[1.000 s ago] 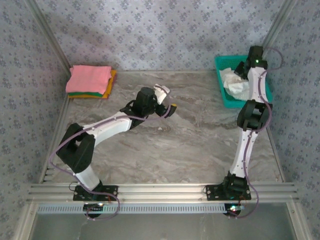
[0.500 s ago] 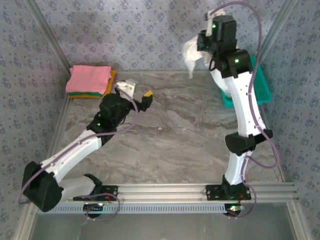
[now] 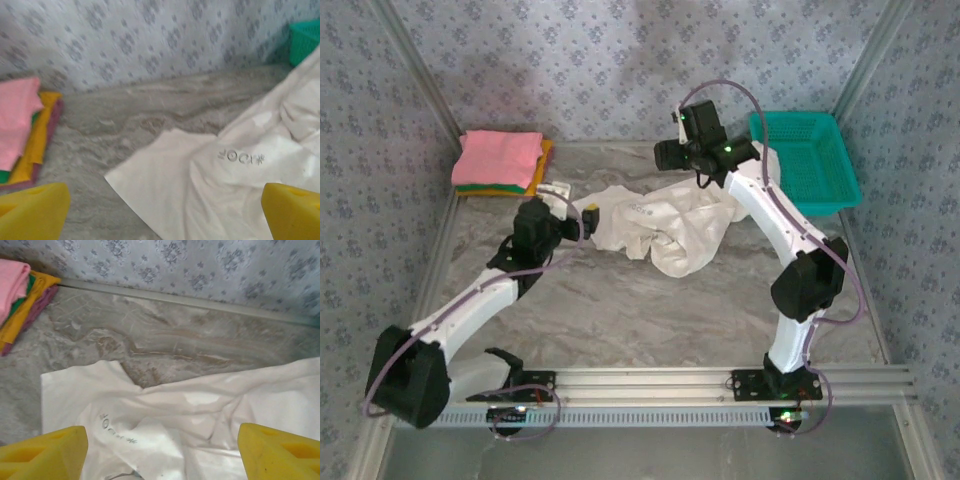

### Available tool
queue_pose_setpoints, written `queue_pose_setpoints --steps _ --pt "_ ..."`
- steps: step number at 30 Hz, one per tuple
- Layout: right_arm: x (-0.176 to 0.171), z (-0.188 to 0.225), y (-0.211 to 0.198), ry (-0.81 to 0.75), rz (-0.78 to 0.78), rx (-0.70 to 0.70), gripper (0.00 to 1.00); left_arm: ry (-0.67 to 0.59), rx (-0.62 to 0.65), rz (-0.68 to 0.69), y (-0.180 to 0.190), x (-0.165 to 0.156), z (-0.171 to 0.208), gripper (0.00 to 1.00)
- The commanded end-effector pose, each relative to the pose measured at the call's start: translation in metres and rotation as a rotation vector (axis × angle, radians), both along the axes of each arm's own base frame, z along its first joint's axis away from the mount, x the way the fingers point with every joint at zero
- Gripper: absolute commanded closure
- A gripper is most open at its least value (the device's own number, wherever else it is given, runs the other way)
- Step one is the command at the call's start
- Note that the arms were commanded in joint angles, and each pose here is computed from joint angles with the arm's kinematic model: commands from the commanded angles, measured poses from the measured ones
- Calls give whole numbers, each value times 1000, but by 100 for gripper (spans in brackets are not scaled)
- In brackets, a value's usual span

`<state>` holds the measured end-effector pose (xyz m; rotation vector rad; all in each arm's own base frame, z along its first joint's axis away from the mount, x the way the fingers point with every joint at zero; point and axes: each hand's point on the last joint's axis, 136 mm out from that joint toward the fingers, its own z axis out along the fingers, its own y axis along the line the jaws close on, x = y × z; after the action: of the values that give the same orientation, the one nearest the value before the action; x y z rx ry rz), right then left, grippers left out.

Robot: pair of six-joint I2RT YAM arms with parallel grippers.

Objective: Fold and stack the t-shirts

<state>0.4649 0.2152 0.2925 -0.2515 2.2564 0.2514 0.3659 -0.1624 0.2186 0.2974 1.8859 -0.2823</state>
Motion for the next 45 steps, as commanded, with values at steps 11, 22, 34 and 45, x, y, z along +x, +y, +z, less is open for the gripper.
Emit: queue_pose_setpoints --steps 11,22,34,45 --pt "-1 -67 -231 198 -552 233 22 186 14 -728 -257 -45 -80 7" --pt "38 -141 -275 376 -582 385 22 249 174 -705 -260 -49 -158 11" --pt "80 -163 -264 375 -532 547 75 301 122 -669 -251 -31 -172 74" --pt "75 -97 -275 251 -560 501 100 171 109 -550 -218 -6 -97 100"
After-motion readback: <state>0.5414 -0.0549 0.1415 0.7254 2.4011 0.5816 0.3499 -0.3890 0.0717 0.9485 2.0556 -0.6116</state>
